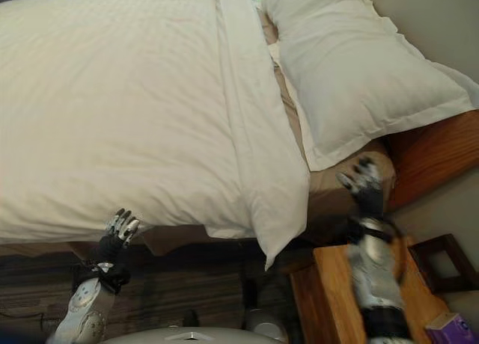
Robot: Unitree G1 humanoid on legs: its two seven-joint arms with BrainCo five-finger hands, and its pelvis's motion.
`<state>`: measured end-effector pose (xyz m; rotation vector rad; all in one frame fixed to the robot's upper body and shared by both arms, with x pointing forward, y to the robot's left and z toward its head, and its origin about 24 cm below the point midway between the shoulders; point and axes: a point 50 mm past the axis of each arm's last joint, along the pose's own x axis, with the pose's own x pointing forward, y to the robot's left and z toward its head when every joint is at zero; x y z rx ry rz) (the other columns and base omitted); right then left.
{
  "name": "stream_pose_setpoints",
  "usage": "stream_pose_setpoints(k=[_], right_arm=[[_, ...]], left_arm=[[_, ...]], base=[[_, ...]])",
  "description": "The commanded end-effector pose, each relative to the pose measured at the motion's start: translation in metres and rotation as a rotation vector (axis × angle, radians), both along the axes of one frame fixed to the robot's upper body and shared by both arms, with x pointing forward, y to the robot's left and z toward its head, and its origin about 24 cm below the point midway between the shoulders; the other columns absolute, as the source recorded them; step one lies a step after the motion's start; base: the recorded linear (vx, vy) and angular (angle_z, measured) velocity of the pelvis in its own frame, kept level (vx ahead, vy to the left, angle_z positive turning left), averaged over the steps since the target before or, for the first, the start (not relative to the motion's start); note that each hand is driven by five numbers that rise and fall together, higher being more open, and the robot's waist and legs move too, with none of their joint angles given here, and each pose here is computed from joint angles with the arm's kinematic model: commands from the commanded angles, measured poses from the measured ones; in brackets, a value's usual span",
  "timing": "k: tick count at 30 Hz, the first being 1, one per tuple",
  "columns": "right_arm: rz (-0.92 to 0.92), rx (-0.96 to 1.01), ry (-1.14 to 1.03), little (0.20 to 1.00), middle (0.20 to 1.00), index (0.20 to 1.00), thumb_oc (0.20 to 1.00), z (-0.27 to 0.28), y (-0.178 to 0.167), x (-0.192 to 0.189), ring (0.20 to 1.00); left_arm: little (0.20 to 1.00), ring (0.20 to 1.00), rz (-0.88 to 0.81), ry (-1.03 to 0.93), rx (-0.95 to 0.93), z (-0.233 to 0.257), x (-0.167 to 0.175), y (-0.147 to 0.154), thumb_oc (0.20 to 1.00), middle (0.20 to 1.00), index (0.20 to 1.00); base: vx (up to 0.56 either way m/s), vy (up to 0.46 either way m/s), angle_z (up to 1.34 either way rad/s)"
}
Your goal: Making the bed.
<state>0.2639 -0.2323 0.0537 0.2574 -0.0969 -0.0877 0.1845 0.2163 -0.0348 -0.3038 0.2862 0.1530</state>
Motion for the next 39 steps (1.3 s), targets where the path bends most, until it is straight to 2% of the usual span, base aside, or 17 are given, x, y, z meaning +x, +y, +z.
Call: stream_pose_setpoints(k=[1,3,5,8,14,20,21,23,24,29,31,32,33,34,35,39], right_arm=[[0.028,0.042,-0.055,1.0,1.0,1.0,1.0,0.018,0.0,0.023,1.0],[0.104,0.069,-0.052,1.0,1.0,1.0,1.0,0.021,0.021,0.037,1.0],[0.125,0.1,-0.051,0.2,0.2,0.2,0.2,0.021,0.028,0.043,0.2],[0.116,0.139,-0.024,0.2,0.2,0.2,0.2,0.02,0.043,0.058,0.2],[0.05,0.217,0.006,0.2,0.2,0.2,0.2,0.018,0.041,0.071,0.2],[-0.044,0.214,0.104,0.2,0.2,0.2,0.2,0.0,0.024,0.076,0.2],[-0.108,0.218,0.164,0.2,0.2,0.2,0.2,-0.013,0.01,0.073,0.2],[-0.138,0.229,0.192,0.2,0.2,0.2,0.2,-0.02,0.004,0.071,0.2],[-0.249,0.338,0.295,0.2,0.2,0.2,0.2,-0.052,-0.007,0.055,0.2],[-0.293,0.418,0.431,0.2,0.2,0.2,0.2,-0.092,-0.001,0.027,0.2],[-0.34,0.468,0.596,0.2,0.2,0.2,0.2,-0.137,0.003,-0.018,0.2],[-0.34,0.468,0.597,0.2,0.2,0.2,0.2,-0.137,0.003,-0.019,0.2],[-0.365,0.497,0.689,0.2,0.2,0.2,0.2,-0.159,0.007,-0.047,0.2],[-0.352,0.488,0.802,0.2,0.2,0.2,0.2,-0.18,0.015,-0.079,0.2],[-0.351,0.469,0.848,0.2,0.2,0.2,0.2,-0.186,0.015,-0.09,0.2],[-0.306,0.357,0.86,0.2,0.2,0.2,0.2,-0.185,0.006,-0.099,0.2]], left_arm=[[1.0,1.0,-0.033,-0.095,0.049,0.019,0.012,0.008,1.0,1.0,1.0],[1.0,1.0,-0.058,-0.097,0.036,0.018,0.013,0.003,1.0,1.0,1.0],[1.0,1.0,-0.066,-0.096,0.027,0.018,0.012,0.001,1.0,1.0,1.0],[1.0,1.0,-0.081,-0.103,0.017,0.019,0.016,-0.003,1.0,1.0,1.0],[1.0,1.0,-0.082,-0.12,0.02,0.024,0.021,-0.004,1.0,1.0,1.0],[1.0,1.0,-0.081,-0.116,0.02,0.022,0.024,-0.005,1.0,1.0,1.0],[1.0,1.0,-0.087,-0.115,0.016,0.021,0.024,-0.006,1.0,1.0,1.0],[1.0,1.0,-0.089,-0.118,0.014,0.022,0.025,-0.007,1.0,1.0,1.0],[1.0,1.0,-0.084,-0.118,0.008,0.021,0.026,-0.009,1.0,1.0,1.0],[1.0,1.0,-0.072,-0.116,0.001,0.02,0.026,-0.01,1.0,1.0,1.0],[1.0,1.0,-0.055,-0.109,-0.002,0.018,0.022,-0.007,1.0,1.0,1.0],[1.0,1.0,-0.055,-0.108,-0.002,0.017,0.022,-0.007,1.0,1.0,1.0],[1.0,1.0,-0.046,-0.106,-0.004,0.017,0.019,-0.006,1.0,1.0,1.0],[1.0,1.0,-0.042,-0.101,-0.002,0.015,0.017,-0.006,1.0,1.0,1.0],[1.0,1.0,-0.041,-0.101,-0.001,0.015,0.017,-0.005,1.0,1.0,1.0],[1.0,1.0,-0.045,-0.108,0.015,0.016,0.018,-0.004,1.0,1.0,1.0]], base=[[-0.02,-0.019,0.07],[-0.01,-0.015,0.02],[0.0,-0.004,0.02],[-0.05,-0.015,0.02],[-0.04,-0.018,0.01],[-0.01,-0.001,0.0],[0.0,0.0,0.0],[0.01,0.019,0.0],[0.0,0.0,0.0],[0.01,0.021,-0.05],[0.04,0.006,-0.15],[0.05,0.012,-0.16],[0.05,0.023,-0.11],[0.06,0.029,-0.05],[0.04,0.023,-0.04],[0.01,0.02,-0.14]])
